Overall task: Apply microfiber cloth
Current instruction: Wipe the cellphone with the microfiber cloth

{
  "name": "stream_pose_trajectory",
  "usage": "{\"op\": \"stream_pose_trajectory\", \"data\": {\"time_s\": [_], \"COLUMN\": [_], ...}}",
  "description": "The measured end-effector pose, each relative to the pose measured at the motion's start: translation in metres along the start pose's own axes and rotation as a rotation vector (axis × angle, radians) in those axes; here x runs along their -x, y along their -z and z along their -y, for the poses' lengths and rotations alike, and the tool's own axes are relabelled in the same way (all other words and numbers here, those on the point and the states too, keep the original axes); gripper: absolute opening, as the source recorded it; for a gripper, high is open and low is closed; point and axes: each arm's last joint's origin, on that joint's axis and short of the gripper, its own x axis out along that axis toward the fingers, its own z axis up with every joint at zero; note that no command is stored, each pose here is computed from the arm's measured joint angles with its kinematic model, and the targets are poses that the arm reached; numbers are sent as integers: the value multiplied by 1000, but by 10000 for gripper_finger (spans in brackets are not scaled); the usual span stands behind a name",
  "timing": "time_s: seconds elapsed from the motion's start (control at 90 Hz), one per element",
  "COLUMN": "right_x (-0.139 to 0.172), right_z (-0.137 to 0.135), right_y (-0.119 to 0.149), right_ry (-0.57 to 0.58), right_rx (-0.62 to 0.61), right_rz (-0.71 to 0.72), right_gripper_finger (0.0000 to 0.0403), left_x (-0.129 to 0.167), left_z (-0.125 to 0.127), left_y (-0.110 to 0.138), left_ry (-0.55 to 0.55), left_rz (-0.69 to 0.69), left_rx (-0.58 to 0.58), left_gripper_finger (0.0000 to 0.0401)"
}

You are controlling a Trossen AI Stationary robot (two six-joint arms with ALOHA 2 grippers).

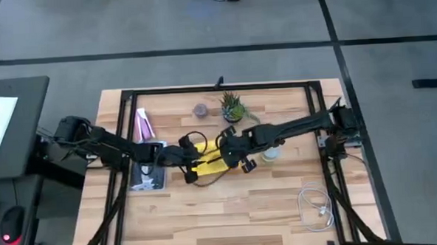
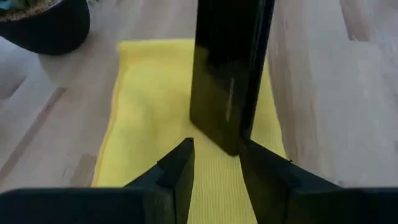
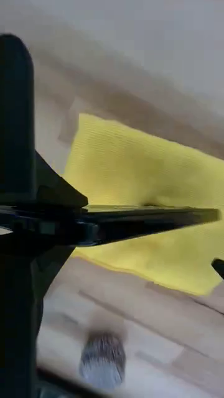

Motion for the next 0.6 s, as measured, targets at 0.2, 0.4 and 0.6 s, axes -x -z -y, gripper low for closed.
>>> {"op": "stream_pose_trajectory", "data": {"time_s": [0.2,0.4,0.6], "right_x": [25,18,-14], "right_z": [3,-7,-28], "right_y": [-15,-24,-34], "right_ry": [134,174,188], "right_rx": [131,212,340], "right_rz": [-9,-47,-149], "right_gripper_finger": [19,20,19], "left_x": [0,3,13], "left_z": [0,-1,-5], "left_y": [0,-2,-9], "left_ry": [-6,-15,-51], "left_rz": [-1,2,21], "left_rx": [2,-7,-10], "left_gripper_finger": [109,109,109]}}
